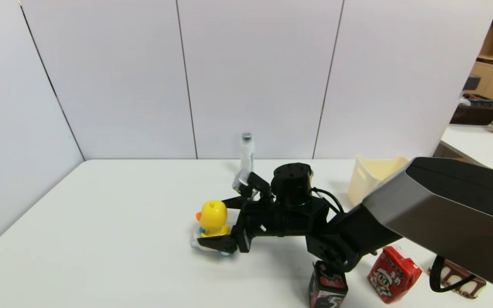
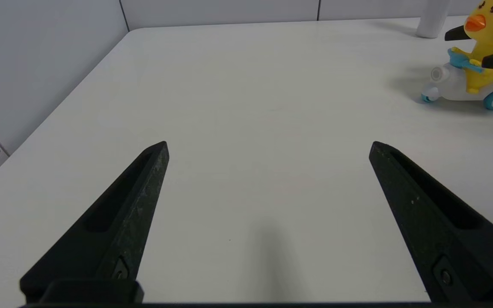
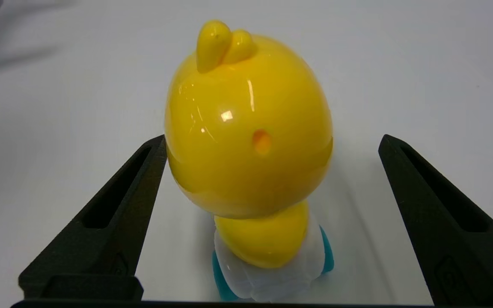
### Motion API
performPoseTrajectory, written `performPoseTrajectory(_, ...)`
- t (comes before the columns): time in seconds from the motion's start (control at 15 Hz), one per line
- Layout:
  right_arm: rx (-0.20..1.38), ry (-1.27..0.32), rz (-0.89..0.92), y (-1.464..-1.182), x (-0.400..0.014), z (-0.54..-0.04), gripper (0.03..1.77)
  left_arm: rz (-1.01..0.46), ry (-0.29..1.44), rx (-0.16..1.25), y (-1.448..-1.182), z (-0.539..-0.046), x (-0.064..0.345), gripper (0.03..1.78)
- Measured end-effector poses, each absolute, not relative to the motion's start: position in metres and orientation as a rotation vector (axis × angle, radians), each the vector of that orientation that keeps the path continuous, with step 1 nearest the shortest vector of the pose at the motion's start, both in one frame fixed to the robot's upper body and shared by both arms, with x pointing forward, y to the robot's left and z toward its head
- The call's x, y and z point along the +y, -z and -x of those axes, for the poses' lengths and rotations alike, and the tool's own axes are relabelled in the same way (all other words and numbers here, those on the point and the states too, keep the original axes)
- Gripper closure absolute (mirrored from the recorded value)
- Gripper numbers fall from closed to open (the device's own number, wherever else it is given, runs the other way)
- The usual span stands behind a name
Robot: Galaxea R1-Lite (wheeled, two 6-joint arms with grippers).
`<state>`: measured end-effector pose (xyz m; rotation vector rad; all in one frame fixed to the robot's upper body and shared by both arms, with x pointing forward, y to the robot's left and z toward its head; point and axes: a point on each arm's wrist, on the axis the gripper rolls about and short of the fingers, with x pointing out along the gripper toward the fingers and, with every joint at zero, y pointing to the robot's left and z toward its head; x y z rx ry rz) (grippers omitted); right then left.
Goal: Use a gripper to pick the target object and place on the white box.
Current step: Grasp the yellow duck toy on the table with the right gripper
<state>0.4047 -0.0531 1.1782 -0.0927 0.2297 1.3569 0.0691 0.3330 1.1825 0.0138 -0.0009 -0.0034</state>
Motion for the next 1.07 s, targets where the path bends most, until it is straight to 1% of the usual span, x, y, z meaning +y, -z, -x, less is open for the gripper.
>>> performPoseTrajectory(0.53, 0.208, -1.36, 0.084, -1.174, -0.047, -0.409, 0.1, -0.014, 0.003, -0.001, -1.182, -0.069, 0.333, 0.12)
performPoseTrajectory(1.07, 0.223, -1.35, 0.062, -1.167, -0.046, -0.414, 0.1, -0.013, 0.003, -0.001, -1.182, -0.069, 0.333, 0.12)
